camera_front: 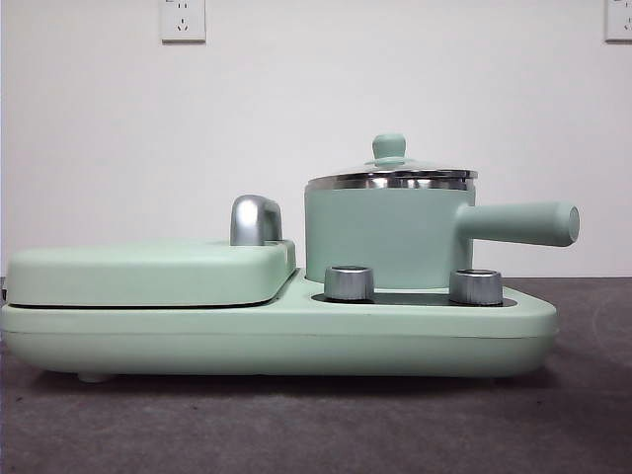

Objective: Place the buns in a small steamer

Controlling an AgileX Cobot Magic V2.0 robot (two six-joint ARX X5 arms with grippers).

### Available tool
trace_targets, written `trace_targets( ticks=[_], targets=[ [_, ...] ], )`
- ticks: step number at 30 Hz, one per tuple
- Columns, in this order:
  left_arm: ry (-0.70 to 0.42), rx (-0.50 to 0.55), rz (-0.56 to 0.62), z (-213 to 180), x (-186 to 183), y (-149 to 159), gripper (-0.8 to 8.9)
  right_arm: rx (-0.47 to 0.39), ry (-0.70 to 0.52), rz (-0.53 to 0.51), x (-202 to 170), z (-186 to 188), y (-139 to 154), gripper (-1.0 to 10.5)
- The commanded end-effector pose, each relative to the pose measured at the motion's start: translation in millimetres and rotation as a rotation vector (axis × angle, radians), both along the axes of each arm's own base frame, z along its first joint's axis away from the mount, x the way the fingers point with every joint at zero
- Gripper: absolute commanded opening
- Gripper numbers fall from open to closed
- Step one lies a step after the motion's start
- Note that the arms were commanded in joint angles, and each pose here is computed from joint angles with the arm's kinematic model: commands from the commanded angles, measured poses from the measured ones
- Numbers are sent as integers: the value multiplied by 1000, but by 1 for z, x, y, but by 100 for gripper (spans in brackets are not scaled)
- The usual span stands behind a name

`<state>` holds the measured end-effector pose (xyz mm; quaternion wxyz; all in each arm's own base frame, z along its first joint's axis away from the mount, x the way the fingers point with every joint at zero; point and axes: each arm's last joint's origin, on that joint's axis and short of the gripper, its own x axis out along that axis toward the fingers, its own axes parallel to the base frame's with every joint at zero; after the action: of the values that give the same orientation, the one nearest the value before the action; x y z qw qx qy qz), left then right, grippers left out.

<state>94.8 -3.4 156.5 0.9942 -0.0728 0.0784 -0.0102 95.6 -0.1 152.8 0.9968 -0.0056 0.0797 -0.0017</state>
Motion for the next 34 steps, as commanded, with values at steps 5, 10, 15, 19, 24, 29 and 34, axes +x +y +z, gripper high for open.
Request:
trace_targets(
  ticks=[5, 10, 15, 19, 24, 29, 34],
  targets=[
    [23, 8, 5, -7, 1, 0, 37, -1, -11, 0, 1, -1, 0, 18],
    [23, 8, 5, -7, 1, 0, 37, -1, -11, 0, 1, -1, 0, 18],
    [23, 8, 5, -7, 1, 0, 37, -1, -11, 0, 1, -1, 0, 18],
    [23, 8, 5, -7, 1, 0, 37, -1, -11, 0, 1, -1, 0, 18],
    [23, 8, 5, -7, 1, 0, 37, -1, -11, 0, 1, -1, 0, 18],
    [23, 8, 5, -7, 1, 0, 37, -1, -11, 1, 1, -1, 0, 18],
    [23, 8, 5, -7, 1, 0, 37, -1, -11, 0, 1, -1, 0, 18]
  ],
)
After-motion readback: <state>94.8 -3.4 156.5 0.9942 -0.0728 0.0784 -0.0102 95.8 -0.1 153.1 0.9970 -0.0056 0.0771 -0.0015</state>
